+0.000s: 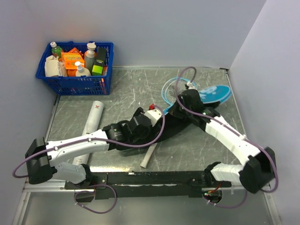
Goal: Pack up the badminton gear
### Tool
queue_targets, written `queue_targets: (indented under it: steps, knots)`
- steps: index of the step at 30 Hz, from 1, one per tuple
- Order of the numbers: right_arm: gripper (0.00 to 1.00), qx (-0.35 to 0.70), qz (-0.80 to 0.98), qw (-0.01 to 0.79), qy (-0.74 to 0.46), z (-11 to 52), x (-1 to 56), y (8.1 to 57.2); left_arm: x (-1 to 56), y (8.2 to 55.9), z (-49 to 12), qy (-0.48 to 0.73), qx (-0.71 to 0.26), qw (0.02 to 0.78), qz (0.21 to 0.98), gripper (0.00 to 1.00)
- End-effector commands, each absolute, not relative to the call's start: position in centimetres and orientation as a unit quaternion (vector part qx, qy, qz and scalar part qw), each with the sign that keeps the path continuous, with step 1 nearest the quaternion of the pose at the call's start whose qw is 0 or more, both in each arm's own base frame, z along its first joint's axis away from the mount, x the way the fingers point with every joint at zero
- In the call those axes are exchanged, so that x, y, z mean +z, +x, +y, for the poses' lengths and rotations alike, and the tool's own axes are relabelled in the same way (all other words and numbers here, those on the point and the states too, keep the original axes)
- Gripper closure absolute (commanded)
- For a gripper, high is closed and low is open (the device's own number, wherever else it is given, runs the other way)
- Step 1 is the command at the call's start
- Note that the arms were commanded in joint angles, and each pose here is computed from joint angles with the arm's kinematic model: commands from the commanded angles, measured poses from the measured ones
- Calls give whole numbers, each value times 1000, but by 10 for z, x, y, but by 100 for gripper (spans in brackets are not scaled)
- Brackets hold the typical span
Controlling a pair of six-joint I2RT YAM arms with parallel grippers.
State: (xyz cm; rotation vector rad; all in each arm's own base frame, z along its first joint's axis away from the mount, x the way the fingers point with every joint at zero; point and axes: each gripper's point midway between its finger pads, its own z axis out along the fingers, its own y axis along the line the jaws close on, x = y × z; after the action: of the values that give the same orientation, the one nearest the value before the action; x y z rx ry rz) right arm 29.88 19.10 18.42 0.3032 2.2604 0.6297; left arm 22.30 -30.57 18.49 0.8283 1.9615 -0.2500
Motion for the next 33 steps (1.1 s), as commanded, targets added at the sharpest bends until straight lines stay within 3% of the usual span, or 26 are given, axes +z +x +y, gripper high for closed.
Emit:
queue_targets:
  steps: [1, 13, 16, 17, 19, 20, 33]
  knots:
    - [100, 306, 863, 400, 26, 230, 221, 323, 199, 228, -290, 323, -76, 500, 800, 12]
    - [100, 358, 848, 388, -48, 260, 250, 320, 159, 246, -272, 296, -48, 474, 828, 10]
    - [100, 361, 848, 383, -59, 261, 250, 316, 155, 254, -272, 288, -55, 465, 835, 25]
    - [100, 361, 849, 381, -61, 261, 248, 315, 158, 257, -274, 286, -62, 465, 836, 47]
    - [100, 365, 850, 374, -67, 264, 244, 314, 155, 261, -274, 282, -65, 459, 840, 75]
    - [100, 366, 852, 368, -69, 266, 240, 315, 156, 263, -274, 278, -67, 458, 842, 97]
    - [100, 385, 855, 333, -105, 299, 226, 344, 164, 316, -232, 162, -108, 435, 879, 99]
